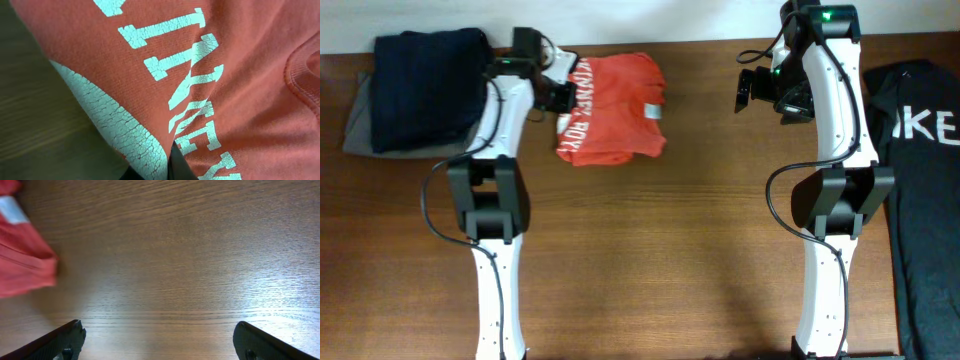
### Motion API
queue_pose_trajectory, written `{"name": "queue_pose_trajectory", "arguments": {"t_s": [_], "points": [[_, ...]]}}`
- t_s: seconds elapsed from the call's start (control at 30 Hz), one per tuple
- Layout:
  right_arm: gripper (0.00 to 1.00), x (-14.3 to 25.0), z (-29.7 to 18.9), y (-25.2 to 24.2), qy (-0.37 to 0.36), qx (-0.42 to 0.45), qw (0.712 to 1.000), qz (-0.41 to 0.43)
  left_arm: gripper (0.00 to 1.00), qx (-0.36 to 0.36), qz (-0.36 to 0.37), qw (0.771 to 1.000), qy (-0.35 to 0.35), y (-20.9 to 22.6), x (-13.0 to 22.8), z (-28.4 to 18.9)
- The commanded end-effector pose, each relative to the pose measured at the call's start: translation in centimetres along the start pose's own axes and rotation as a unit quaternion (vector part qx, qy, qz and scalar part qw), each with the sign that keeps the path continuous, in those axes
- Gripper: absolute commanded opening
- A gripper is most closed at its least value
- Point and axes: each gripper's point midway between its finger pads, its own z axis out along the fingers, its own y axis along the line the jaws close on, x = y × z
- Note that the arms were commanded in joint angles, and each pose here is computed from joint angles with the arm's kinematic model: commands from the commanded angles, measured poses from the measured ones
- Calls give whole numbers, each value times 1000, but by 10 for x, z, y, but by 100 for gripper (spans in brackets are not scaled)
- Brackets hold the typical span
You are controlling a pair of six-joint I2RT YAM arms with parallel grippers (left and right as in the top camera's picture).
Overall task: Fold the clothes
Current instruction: 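Drag the folded orange shirt leftward toward the dark clothes stack, left gripper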
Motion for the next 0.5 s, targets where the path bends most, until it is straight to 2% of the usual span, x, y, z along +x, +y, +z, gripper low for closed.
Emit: {"name": "queue_pose_trajectory", "arguments": {"t_s": [0.0,0.47], "points": [[99,0,-17,1,-19,2,1000,-8,0,-31,11,999,-9,36,1,-5],[99,0,-17,2,-18,-2,1000,-8,0,-79,-28,995,-62,120,-5,-55]]}}
